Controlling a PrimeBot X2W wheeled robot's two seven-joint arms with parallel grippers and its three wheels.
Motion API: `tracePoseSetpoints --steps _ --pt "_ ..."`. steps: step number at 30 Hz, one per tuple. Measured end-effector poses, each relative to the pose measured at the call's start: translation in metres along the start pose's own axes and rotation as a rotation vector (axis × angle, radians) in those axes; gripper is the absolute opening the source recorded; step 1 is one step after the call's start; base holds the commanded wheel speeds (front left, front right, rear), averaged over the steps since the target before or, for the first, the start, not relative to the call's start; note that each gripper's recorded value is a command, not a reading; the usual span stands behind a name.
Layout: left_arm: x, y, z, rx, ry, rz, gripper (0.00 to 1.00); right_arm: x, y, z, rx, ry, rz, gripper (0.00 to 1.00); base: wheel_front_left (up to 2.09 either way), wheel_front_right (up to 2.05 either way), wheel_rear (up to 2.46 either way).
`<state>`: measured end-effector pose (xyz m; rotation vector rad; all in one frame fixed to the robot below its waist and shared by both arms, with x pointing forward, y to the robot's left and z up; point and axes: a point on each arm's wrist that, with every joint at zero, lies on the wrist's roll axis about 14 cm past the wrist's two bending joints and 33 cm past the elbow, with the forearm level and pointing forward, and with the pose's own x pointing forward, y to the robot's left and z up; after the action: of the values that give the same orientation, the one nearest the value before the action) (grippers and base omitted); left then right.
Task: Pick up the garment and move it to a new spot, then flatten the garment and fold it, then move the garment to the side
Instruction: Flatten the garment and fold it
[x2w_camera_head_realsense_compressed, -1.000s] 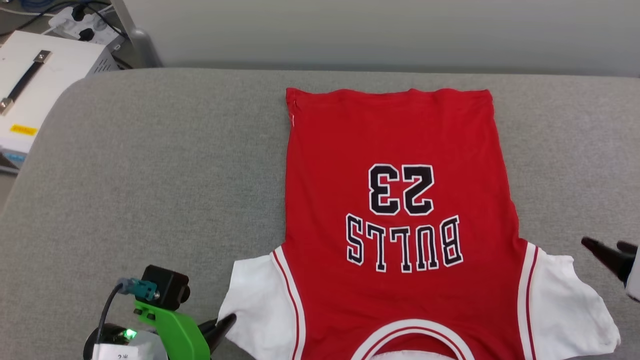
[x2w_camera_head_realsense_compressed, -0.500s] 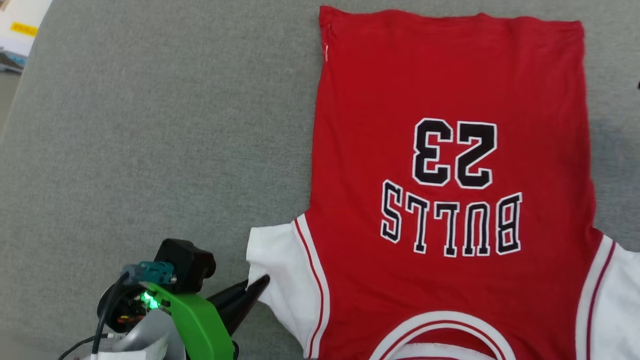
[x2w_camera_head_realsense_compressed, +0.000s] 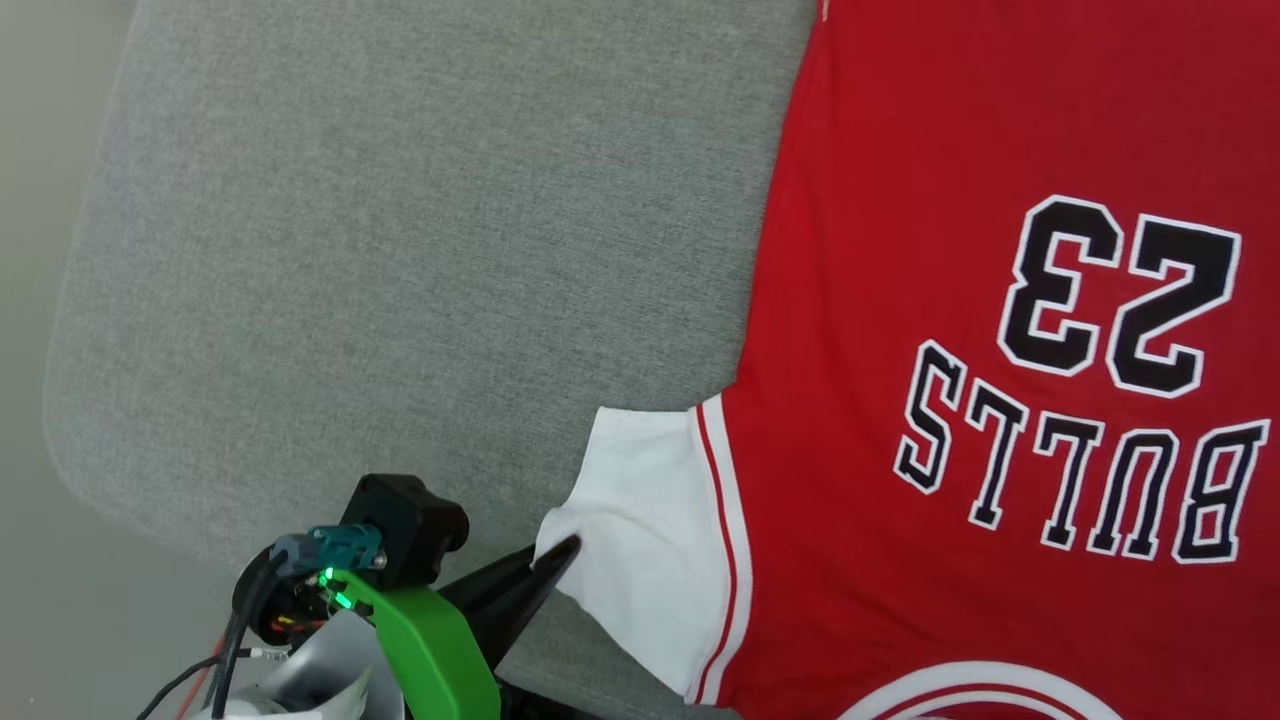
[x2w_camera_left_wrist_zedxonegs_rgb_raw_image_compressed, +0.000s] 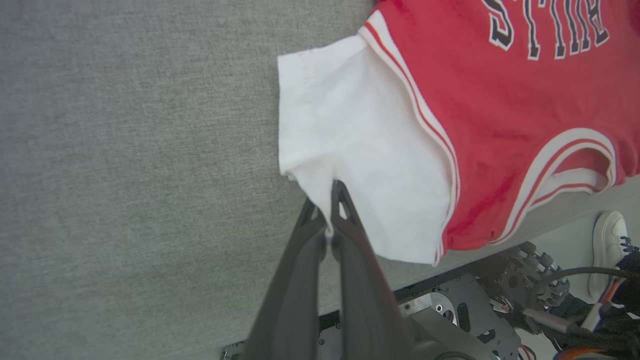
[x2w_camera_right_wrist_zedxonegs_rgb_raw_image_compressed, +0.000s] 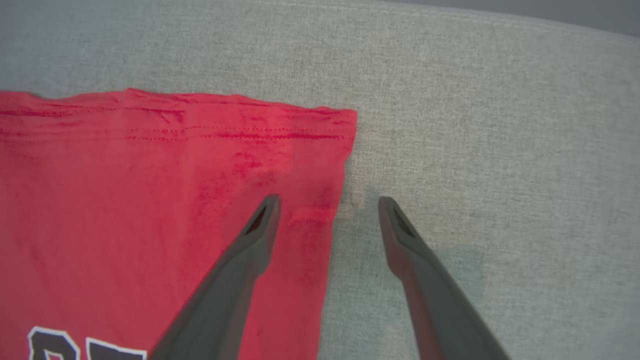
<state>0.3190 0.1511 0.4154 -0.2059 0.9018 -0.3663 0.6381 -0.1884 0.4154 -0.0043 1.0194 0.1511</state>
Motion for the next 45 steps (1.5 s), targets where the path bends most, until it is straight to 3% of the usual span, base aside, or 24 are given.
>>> tracePoseSetpoints --steps 12,13,14,15,30,45 --pt "0.001 0.023 -0.017 -0.064 0.036 0.093 0.0 0.065 0.023 -0.021 -0.042 0.14 0.018 1.0 0.0 0.0 0.0" --pt "0.0 0.025 -0.018 -0.066 0.039 0.1 0.0 0.067 0.024 -0.022 -0.045 0.15 0.017 0.46 0.0 0.0 0.0" --pt "-0.001 0.025 -0.019 -0.067 0.039 0.103 0.0 0.067 0.024 -0.024 -0.05 0.157 0.016 0.29 0.0 0.0 0.0" --pt "-0.001 0.025 -0.019 -0.068 0.038 0.105 0.0 0.067 0.024 -0.025 -0.052 0.16 0.016 0.0 0.0 0.0 0.0" --pt "-0.011 0.024 0.002 -0.029 -0.058 0.108 0.0 0.04 0.015 -0.046 -0.044 0.159 0.007 0.0 0.0 0.0 0.0" --pt "-0.045 0.006 0.019 0.012 -0.207 0.104 0.0 -0.049 -0.009 -0.138 0.004 0.178 -0.003 0.0 0.0 0.0 0.0"
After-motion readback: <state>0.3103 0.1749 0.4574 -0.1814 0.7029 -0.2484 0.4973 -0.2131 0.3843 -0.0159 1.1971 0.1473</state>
